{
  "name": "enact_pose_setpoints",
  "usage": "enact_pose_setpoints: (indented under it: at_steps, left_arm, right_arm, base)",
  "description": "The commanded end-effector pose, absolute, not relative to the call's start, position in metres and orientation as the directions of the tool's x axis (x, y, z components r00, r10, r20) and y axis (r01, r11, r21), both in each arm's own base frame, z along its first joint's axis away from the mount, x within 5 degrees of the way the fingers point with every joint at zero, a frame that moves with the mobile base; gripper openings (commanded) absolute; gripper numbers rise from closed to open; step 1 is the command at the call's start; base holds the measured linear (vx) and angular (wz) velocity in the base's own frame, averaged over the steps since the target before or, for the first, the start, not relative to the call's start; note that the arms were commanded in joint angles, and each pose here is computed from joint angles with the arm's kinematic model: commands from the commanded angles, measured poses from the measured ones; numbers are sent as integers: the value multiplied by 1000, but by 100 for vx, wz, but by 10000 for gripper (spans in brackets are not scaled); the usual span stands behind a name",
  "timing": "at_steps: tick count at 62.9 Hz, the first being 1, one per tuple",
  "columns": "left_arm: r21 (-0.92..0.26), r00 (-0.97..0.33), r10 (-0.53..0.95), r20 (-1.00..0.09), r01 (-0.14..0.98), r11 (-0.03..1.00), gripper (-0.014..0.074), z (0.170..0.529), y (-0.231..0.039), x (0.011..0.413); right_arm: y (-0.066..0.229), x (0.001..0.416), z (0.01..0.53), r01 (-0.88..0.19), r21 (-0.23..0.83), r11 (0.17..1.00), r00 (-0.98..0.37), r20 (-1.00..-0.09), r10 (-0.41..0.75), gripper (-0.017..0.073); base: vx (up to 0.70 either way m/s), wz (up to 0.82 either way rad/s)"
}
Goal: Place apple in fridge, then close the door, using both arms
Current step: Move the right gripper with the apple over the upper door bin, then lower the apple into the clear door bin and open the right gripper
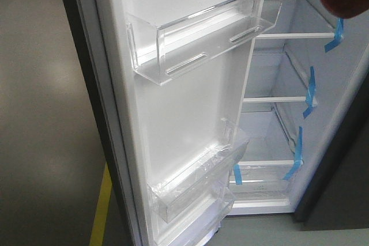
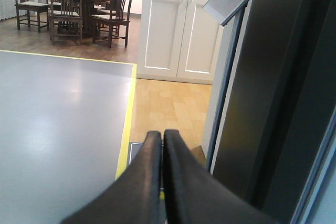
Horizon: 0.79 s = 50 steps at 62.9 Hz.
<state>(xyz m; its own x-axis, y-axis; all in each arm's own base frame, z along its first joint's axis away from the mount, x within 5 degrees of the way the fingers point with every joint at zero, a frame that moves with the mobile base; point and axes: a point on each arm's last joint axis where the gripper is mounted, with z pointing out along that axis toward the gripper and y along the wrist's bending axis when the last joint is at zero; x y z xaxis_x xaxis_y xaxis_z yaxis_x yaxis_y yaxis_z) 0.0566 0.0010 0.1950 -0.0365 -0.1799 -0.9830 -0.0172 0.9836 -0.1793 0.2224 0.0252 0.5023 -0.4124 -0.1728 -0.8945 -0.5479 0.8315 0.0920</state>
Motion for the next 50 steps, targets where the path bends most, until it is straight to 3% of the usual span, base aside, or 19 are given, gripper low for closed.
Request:
enact_pose_setpoints:
  at_steps: [1, 4, 14, 25, 38, 50]
  left_arm:
    - [-184, 21, -184, -983, 0, 983, -6, 195, 0, 57]
    - [-184, 21, -184, -983, 0, 983, -6, 195, 0, 57]
    - [-184, 21, -184, -983, 0, 983, -6, 195, 0, 57]
    - [-184, 21, -184, -983, 0, 983, -6, 195, 0, 57]
    - [-184, 21, -184, -983, 0, 983, -6, 195, 0, 57]
    - [-184, 21, -184, -983, 0, 983, -6, 195, 0, 57]
  right_arm:
    - [30, 219, 533, -554, 128, 823, -228, -974, -3, 45]
    - [33, 222, 540, -596, 161, 787, -180, -982, 65, 45]
    - [41, 239, 558, -747, 107, 657, -14, -989, 146, 45]
    - [55, 282, 552, -795, 97, 599, -32, -993, 117, 45]
    - [88, 332, 520, -782, 40, 622, -104, -992, -67, 48]
    - [86, 354, 504, -738, 94, 669, -165, -985, -43, 99]
  base:
    - [0, 0]
    - [0, 0]
    - [0, 0]
    - [0, 0]
    - [0, 0]
    - [0, 0]
